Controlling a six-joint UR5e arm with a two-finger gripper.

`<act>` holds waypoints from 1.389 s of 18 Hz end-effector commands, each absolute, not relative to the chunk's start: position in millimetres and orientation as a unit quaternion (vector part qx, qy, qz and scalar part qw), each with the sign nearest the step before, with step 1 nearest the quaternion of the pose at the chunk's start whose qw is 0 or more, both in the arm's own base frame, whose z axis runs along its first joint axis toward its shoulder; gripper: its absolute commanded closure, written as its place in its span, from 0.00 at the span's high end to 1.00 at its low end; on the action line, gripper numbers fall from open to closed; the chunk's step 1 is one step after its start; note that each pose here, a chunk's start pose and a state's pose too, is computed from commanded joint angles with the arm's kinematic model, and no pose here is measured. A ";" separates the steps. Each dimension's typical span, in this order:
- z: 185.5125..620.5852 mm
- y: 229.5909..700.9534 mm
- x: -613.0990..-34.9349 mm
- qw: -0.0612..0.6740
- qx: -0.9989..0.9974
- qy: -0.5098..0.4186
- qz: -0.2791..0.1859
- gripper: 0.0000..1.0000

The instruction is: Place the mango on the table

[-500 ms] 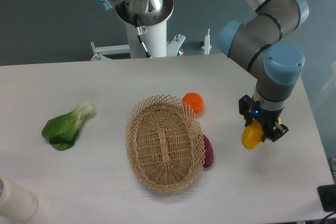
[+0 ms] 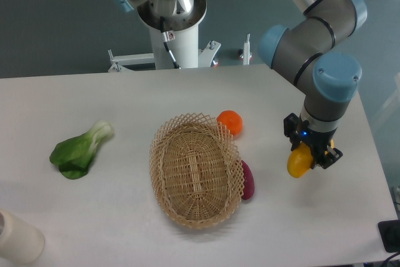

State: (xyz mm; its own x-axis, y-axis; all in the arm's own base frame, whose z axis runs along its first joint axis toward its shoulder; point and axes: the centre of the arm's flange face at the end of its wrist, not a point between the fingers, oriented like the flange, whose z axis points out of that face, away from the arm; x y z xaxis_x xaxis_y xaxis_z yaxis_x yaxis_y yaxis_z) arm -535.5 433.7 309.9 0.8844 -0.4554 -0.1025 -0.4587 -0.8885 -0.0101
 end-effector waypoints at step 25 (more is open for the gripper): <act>275.7 409.9 -506.4 0.012 -0.964 0.265 0.026 0.43</act>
